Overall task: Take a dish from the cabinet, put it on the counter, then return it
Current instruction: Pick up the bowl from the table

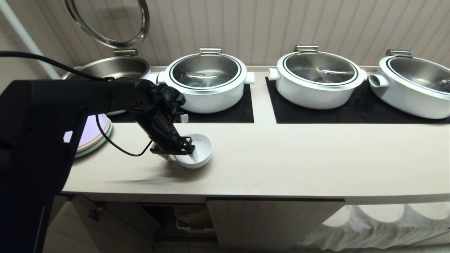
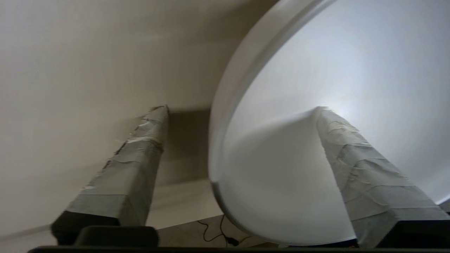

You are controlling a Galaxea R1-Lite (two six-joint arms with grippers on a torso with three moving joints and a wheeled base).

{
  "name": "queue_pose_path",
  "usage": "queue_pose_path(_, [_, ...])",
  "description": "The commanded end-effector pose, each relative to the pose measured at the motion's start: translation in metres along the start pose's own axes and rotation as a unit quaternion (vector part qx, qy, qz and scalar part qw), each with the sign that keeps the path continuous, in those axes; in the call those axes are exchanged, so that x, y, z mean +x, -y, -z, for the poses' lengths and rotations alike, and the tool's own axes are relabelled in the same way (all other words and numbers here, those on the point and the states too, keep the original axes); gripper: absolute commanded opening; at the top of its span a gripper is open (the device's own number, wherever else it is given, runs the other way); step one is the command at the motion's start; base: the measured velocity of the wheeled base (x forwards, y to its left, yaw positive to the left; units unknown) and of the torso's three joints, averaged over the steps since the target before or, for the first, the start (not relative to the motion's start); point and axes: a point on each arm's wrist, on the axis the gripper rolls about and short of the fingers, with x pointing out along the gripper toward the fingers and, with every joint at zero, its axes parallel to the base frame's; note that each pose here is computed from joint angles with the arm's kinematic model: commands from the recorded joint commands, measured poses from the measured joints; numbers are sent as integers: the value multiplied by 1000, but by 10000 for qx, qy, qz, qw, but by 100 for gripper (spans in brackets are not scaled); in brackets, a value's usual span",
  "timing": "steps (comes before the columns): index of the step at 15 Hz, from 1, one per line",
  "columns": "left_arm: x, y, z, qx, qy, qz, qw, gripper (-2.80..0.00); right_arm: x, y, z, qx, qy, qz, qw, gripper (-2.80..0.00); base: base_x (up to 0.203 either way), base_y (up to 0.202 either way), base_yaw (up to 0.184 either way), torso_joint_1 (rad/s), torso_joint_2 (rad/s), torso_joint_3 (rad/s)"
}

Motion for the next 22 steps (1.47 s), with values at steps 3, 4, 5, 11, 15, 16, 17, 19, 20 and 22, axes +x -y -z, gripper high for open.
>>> queue_pose_path(3, [5, 7, -5, 83, 195, 34, 9998, -280, 0, 0, 0, 5, -1, -1, 10000, -280, 0, 0, 0, 0, 0, 0])
queue_pose_path(4, [6, 8, -4, 92, 178, 34, 9998, -280, 0, 0, 0, 5, 2, -5, 10000, -280, 0, 0, 0, 0, 0, 0])
queue_pose_path(5, [6, 8, -4, 83, 171, 25, 9998, -280, 0, 0, 0, 5, -1, -1, 10000, -280, 0, 0, 0, 0, 0, 0])
queue_pose_path(11, [5, 8, -4, 75, 209, -137, 9997, -280, 0, 0, 0, 5, -1, -1, 10000, -280, 0, 0, 0, 0, 0, 0])
queue_pose_path(15, [2, 8, -3, 17, 211, -138, 9997, -280, 0, 0, 0, 5, -1, -1, 10000, -280, 0, 0, 0, 0, 0, 0])
queue_pose_path(16, [2, 8, -3, -47, 219, -133, 9997, -280, 0, 0, 0, 5, -1, -1, 10000, -280, 0, 0, 0, 0, 0, 0])
queue_pose_path(17, [-1, 9, -3, -96, 242, -126, 9996, -280, 0, 0, 0, 5, -1, -1, 10000, -280, 0, 0, 0, 0, 0, 0])
queue_pose_path(19, [-5, 9, -1, -248, 221, -125, 9994, -280, 0, 0, 0, 5, -1, -1, 10000, -280, 0, 0, 0, 0, 0, 0])
queue_pose_path(20, [-7, 9, 0, -322, 219, -124, 9992, -280, 0, 0, 0, 5, -1, -1, 10000, -280, 0, 0, 0, 0, 0, 0])
queue_pose_path(22, [-11, 10, 0, -537, 249, -114, 9982, -280, 0, 0, 0, 5, -1, -1, 10000, -280, 0, 0, 0, 0, 0, 0])
